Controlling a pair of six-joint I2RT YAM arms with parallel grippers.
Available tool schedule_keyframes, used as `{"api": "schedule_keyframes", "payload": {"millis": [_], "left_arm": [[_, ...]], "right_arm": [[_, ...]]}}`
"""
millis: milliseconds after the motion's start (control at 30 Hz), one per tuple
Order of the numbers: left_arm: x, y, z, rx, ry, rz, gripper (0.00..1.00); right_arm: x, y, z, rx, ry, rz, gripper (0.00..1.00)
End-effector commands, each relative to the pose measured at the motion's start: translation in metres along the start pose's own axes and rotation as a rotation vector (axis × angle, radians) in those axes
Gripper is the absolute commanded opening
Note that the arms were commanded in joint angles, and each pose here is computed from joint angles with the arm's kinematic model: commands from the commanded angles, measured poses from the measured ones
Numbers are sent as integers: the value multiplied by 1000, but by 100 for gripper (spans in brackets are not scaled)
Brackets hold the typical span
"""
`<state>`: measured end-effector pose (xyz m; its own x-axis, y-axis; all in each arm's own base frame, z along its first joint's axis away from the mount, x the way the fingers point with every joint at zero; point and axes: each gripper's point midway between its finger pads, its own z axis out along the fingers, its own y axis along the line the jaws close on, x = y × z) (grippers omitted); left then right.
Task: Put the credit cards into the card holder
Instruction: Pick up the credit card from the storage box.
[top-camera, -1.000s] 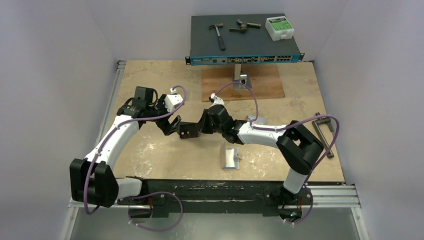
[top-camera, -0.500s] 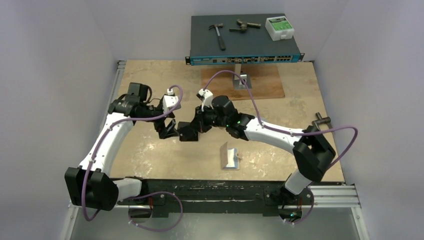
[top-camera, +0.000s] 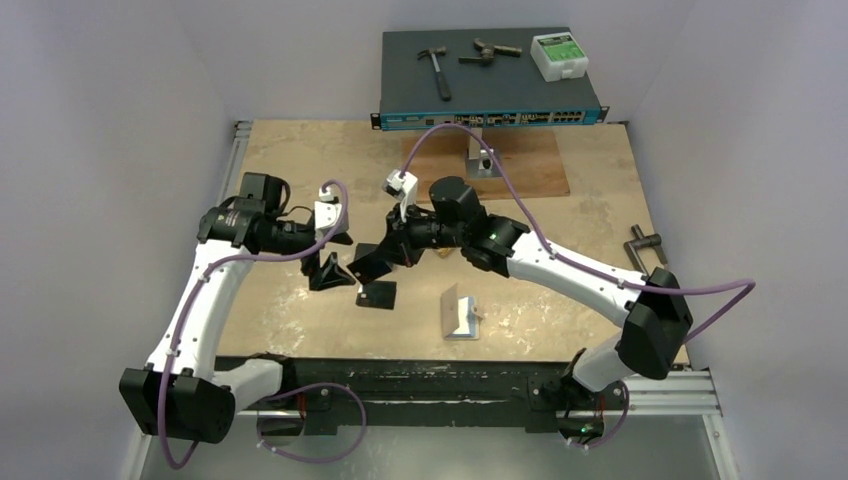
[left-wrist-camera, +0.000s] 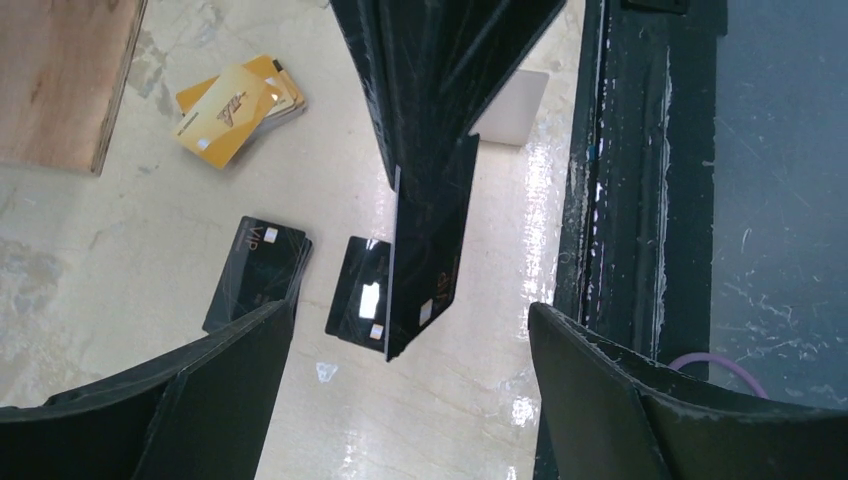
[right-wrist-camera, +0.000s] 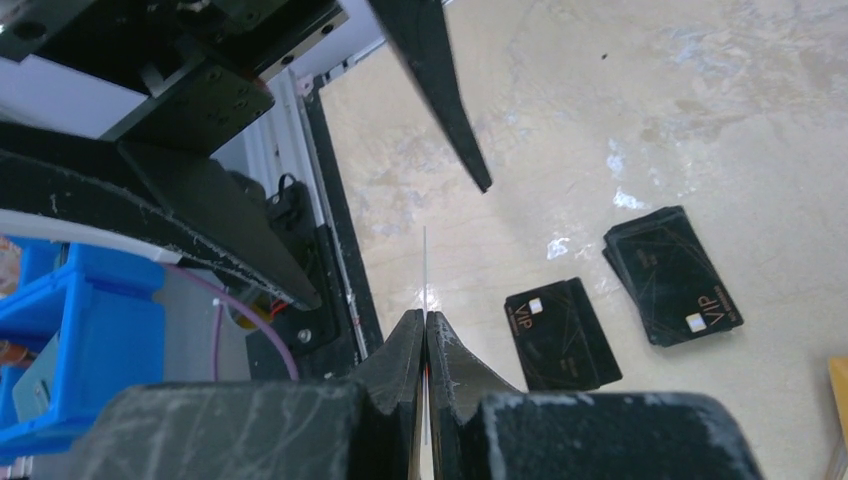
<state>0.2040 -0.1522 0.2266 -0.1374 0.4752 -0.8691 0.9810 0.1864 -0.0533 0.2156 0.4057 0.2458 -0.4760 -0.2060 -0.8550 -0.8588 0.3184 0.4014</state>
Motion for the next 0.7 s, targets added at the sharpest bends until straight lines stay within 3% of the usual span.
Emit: {"api": "schedule_keyframes", "payload": {"millis": [0,133,367,567,667], "left_arm": [[-18,-3,-1,18,-83,19,88],[-15,-12,0,59,-77,-13,80],[-15,-23,0,139,-78,-55,53],[-25,-35,-3,166,-119,-50,7],[-30,-43,-6,173,-138,-47,3]], "right_arm": [[-8,28,-2,-64,26,-77,0],[-12,31,-2,-51,19,-102,0],[-24,43,-1,-36,22,-159,0],[-35,45,-2,-19,-2,-189,0],[-37,45,0,-15,0,-198,0]]}}
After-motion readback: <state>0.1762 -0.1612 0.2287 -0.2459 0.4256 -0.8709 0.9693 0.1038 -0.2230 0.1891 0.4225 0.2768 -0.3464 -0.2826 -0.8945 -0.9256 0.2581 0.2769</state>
